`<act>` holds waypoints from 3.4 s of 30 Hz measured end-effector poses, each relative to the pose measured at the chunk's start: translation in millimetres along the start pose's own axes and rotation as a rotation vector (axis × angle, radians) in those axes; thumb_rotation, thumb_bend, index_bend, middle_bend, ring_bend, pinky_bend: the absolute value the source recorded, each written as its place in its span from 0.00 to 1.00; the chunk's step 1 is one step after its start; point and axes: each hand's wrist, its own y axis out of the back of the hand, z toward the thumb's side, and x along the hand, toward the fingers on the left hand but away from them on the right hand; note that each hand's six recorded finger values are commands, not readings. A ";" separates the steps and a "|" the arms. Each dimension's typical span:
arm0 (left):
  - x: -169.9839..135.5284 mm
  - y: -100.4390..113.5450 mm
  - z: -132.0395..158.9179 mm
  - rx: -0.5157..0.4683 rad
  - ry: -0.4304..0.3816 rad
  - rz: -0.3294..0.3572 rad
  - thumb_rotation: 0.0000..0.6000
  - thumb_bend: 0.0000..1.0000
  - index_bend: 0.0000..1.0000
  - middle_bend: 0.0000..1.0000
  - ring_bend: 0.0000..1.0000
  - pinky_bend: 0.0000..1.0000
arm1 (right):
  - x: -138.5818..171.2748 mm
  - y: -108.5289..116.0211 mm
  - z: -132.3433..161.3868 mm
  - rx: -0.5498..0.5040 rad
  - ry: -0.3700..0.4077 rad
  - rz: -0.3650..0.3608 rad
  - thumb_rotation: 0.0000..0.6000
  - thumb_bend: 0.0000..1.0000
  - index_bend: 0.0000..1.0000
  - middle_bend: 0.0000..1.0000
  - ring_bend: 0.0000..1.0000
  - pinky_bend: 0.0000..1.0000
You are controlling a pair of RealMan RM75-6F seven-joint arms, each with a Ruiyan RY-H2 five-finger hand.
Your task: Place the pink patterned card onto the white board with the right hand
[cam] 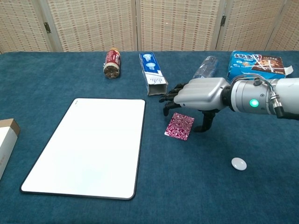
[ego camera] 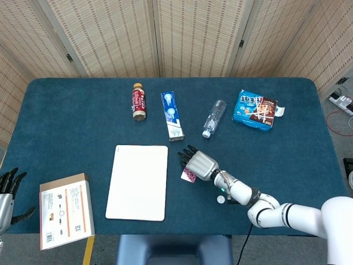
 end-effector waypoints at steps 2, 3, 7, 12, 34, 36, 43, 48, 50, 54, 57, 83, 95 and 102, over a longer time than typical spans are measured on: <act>-0.4 -1.1 -0.3 -0.001 -0.001 -0.007 1.00 0.21 0.15 0.08 0.09 0.00 | -0.9 -1.0 0.1 0.002 0.000 0.003 1.00 0.33 0.20 0.04 0.00 0.00; -0.5 -1.2 -0.4 -0.002 -0.001 -0.008 1.00 0.21 0.15 0.08 0.09 0.00 | -1.4 -1.2 0.1 0.005 0.000 0.004 1.00 0.33 0.20 0.04 0.00 0.00; -0.9 -1.5 -0.6 -0.006 -0.001 -0.008 1.00 0.21 0.15 0.08 0.09 0.00 | -2.9 -1.6 0.6 0.006 -0.002 0.004 1.00 0.33 0.20 0.05 0.00 0.00; -1.6 -1.7 -1.2 -0.009 -0.001 -0.009 1.00 0.21 0.15 0.08 0.09 0.00 | -5.3 -1.4 -0.5 0.008 -0.008 0.005 1.00 0.33 0.22 0.05 0.00 0.00; -4.5 -5.8 -3.9 -0.015 -0.003 -0.027 1.00 0.21 0.15 0.08 0.09 0.00 | -12.5 -5.1 1.5 0.034 -0.026 -0.001 1.00 0.33 0.30 0.08 0.00 0.00; -4.6 -6.0 -4.6 -0.016 -0.001 -0.028 1.00 0.21 0.15 0.08 0.09 0.00 | -13.0 -5.3 0.9 0.035 -0.030 -0.003 1.00 0.33 0.33 0.09 0.00 0.00; -5.5 -6.6 -5.7 -0.018 -0.001 -0.028 1.00 0.21 0.15 0.08 0.09 0.00 | -13.7 -5.6 1.1 0.037 -0.037 -0.006 1.00 0.33 0.39 0.10 0.00 0.00; -6.1 -6.1 -5.2 -0.019 -0.003 -0.027 1.00 0.21 0.15 0.08 0.09 0.00 | -12.1 -5.0 0.7 0.034 -0.041 -0.015 1.00 0.33 0.42 0.12 0.00 0.00; -6.4 -5.3 -4.9 -0.019 -0.004 -0.024 1.00 0.21 0.15 0.08 0.09 0.00 | -10.4 -3.9 -0.3 0.032 -0.043 -0.021 1.00 0.33 0.42 0.12 0.00 0.00; -6.9 -4.6 -3.7 -0.020 -0.007 -0.023 1.00 0.21 0.15 0.08 0.09 0.00 | -5.5 1.7 -2.0 0.029 -0.046 -0.041 1.00 0.33 0.42 0.12 0.00 0.00; -6.9 -3.9 -2.2 -0.019 -0.011 -0.023 1.00 0.21 0.14 0.08 0.09 0.00 | -1.5 8.4 -0.1 0.022 -0.041 -0.062 1.00 0.33 0.42 0.12 0.00 0.00; -12.0 -0.2 -4.8 -0.016 -0.011 -0.025 1.00 0.21 0.15 0.08 0.09 0.00 | -47.5 64.5 107.6 0.136 0.187 -0.171 1.00 0.33 0.31 0.12 0.00 0.00; -10.9 0.0 -3.7 -0.020 -0.021 -0.021 1.00 0.21 0.15 0.08 0.09 0.00 | -36.4 69.2 84.9 0.081 0.131 -0.189 1.00 0.33 0.09 0.12 0.00 0.00; -7.5 0.7 2.7 -0.023 -0.041 -0.019 1.00 0.21 0.15 0.08 0.09 0.00 | 0.2 67.2 53.2 0.009 0.073 -0.211 1.00 0.33 0.26 0.13 0.00 0.00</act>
